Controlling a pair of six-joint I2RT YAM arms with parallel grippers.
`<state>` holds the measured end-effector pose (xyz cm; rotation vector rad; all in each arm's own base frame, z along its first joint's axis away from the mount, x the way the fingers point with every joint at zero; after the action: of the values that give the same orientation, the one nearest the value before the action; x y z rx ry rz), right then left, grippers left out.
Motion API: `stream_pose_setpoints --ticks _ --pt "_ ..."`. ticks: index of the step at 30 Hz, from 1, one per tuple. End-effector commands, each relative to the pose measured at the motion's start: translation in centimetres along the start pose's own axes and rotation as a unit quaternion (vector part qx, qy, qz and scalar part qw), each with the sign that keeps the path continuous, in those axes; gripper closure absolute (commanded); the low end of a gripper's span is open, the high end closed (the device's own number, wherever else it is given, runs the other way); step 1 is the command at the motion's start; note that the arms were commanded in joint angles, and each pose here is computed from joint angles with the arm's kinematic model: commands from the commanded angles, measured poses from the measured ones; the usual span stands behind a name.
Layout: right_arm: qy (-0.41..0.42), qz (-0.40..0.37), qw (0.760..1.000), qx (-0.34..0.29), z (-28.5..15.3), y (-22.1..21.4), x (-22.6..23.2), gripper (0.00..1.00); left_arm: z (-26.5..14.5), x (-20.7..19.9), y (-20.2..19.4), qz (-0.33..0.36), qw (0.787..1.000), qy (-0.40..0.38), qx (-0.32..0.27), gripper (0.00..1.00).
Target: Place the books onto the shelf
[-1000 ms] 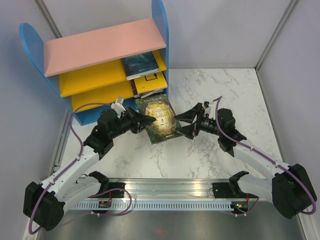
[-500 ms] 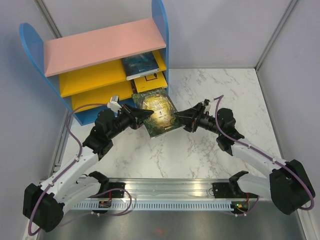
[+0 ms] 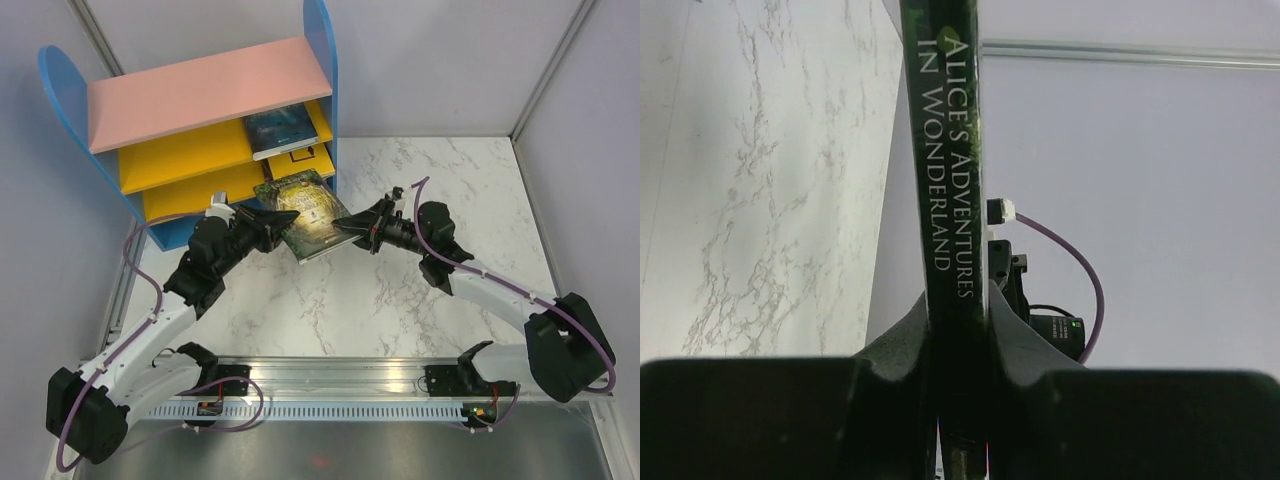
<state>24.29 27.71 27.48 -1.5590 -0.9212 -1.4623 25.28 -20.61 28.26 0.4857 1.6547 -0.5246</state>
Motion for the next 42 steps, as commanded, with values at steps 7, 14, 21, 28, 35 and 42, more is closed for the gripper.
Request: stream_pose_setpoints --ticks 7,14,21,28,35,42 --pt "0.054 -0.111 0.992 0.037 1.1 -1.2 9.1 1.0 -2.0 -0.1 -0.3 0.097 0.992 0.077 0.011 0.42" --pt "0.079 -0.112 0.99 0.042 1.1 -1.5 11.5 1.0 -8.5 -0.3 0.9 0.158 0.981 0.103 -0.052 0.0" --pt "0.094 -0.119 0.987 0.049 2.5 -0.5 13.2 1.0 -13.5 1.6 1.3 0.175 0.973 0.126 -0.08 0.0" --pt "0.105 -0.131 0.985 0.026 3.8 2.3 15.4 1.0 -16.1 2.8 1.4 0.165 0.973 0.126 -0.097 0.0" --pt "0.071 -0.14 0.987 -0.023 7.3 7.6 15.5 1.0 -16.4 2.8 1.0 0.169 0.974 0.129 -0.081 0.0" --pt "0.017 -0.115 0.99 -0.081 13.2 14.3 12.4 1.0 -16.7 2.7 0.5 0.168 0.975 0.126 -0.068 0.01"
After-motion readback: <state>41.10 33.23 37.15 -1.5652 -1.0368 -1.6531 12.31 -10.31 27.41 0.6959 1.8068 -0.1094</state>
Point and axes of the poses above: each gripper's point midway between its finger pads, its own z axis out along the fingers, its own x axis along the line the jaws close on, y = z × x, the point moved 3 cm from there along -z, back along the fingers, and after that the axes turned 7 degrees about -z, right-handed, at the moved point
